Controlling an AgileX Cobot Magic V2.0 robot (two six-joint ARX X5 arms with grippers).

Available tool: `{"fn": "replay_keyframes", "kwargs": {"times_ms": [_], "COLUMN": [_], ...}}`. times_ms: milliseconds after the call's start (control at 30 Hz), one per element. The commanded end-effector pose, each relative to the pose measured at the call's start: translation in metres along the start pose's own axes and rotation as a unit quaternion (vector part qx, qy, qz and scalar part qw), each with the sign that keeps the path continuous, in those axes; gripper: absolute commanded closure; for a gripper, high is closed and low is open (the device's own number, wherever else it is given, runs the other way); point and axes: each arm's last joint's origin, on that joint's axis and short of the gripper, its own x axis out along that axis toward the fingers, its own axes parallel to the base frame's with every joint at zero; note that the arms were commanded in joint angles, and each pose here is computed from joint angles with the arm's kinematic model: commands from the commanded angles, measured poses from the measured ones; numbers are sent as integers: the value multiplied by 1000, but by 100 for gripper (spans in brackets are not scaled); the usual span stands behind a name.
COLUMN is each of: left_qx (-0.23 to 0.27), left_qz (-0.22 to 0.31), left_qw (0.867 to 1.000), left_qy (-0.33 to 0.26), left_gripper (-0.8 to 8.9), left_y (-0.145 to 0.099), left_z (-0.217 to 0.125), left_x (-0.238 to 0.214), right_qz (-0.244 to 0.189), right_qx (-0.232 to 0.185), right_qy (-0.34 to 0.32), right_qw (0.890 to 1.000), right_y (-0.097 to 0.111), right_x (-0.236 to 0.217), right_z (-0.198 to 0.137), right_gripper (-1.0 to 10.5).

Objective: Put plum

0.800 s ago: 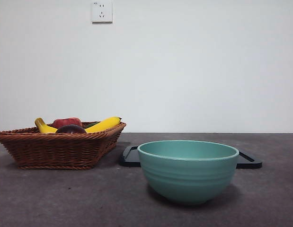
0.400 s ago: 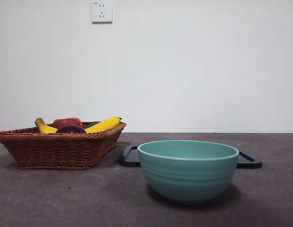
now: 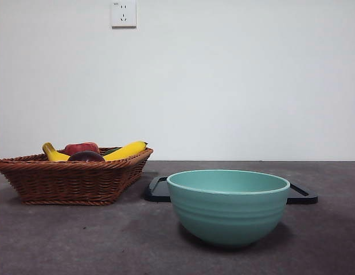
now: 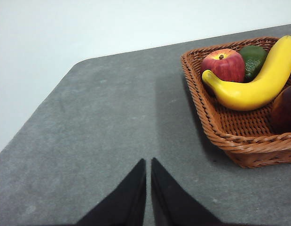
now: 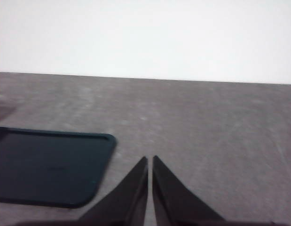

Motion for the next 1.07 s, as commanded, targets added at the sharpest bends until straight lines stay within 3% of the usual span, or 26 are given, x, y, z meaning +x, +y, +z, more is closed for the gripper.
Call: {"fn": "replay_keyframes", "kwargs": {"times_ms": [33,433,667,1067], "left_qx": [-4,-4,-4,-4], "left_qz": [0,0,0,0], "left_qw": [1000,1000,1000,1000], "left_qy": [13,13,13,13], "left_gripper": [799,799,799,799], "left_y": [-1,-1,-1,-1], "left_z": [-7,-7,-7,-7], "left_x": [2,2,2,2], "right_qz": [-20,-39,-42,-40], "right_qx": [-6,-10,-9,-11], "right_qy": [-9,-2,56,44], "right_qw": [1000,999,998,998], "right_y": [-2,-3,-3,-3], "right_x": [0,-1,-1,-1], "right_z": [-7,-20,-32,-29], "right_gripper": [941,941,941,941]}}
